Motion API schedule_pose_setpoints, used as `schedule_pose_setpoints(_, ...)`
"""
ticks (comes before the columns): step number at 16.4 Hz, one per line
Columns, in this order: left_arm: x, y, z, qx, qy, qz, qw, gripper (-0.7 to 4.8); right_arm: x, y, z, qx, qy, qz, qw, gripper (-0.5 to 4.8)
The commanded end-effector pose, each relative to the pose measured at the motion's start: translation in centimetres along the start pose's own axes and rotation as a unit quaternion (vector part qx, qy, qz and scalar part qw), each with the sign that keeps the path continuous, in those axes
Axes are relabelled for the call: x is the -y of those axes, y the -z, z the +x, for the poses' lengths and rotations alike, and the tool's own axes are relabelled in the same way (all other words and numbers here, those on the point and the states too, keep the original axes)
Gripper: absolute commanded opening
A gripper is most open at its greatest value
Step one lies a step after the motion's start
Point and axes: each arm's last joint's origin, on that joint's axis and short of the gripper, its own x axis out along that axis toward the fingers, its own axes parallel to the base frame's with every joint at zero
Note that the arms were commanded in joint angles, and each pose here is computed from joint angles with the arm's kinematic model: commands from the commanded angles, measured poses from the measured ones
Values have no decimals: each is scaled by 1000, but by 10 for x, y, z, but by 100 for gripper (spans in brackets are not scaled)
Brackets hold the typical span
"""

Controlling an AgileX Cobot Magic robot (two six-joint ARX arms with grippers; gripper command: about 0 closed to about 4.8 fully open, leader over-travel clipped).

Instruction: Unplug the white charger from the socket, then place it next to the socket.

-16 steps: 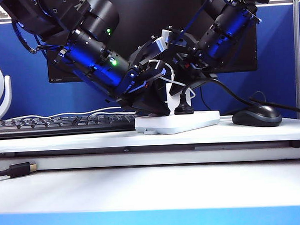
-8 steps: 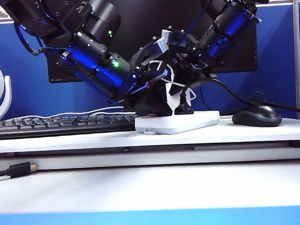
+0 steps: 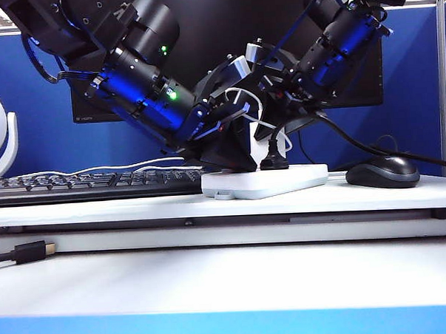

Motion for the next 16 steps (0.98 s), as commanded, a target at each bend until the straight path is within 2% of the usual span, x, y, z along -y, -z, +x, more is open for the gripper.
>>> schedule_pose_setpoints(1, -2, 12, 4, -38, -10, -15, 999, -5, -5, -14, -7, 47, -18, -24, 998, -1)
schedule_pose_setpoints(3, -2, 13, 5, -43, -9, -17, 999, -5, -3, -16, -9, 54, -16, -10, 998, -1)
schedule_pose_setpoints(5, -2, 14, 5, -44, -9, -17, 999, -5, -1, -17, -13, 58, 0, -45, 997, -1)
schedule_pose_setpoints(7, -2, 13, 5, -44, -9, -17, 999, -5, 0, -20, -15, 72, -9, -18, 997, -1)
schedule_pose_setpoints(9, -2, 13, 5, -44, -9, -17, 999, -5, 1, -20, -17, 70, -2, -49, 996, -1)
schedule_pose_setpoints(11, -2, 13, 5, -44, -9, -17, 999, -5, 2, -20, -18, 77, -20, -4, 997, -1)
schedule_pose_setpoints(14, -2, 13, 5, -44, -9, -17, 999, -5, 0, -20, -18, 75, -17, -53, 996, -1)
schedule_pose_setpoints(15, -2, 13, 5, -44, -9, -17, 999, -5, 0, -21, -18, 77, -22, -51, 996, -1)
schedule_pose_setpoints(16, -2, 13, 5, -44, -9, -17, 999, -5, -2, -22, -18, 81, -27, -25, 996, -1)
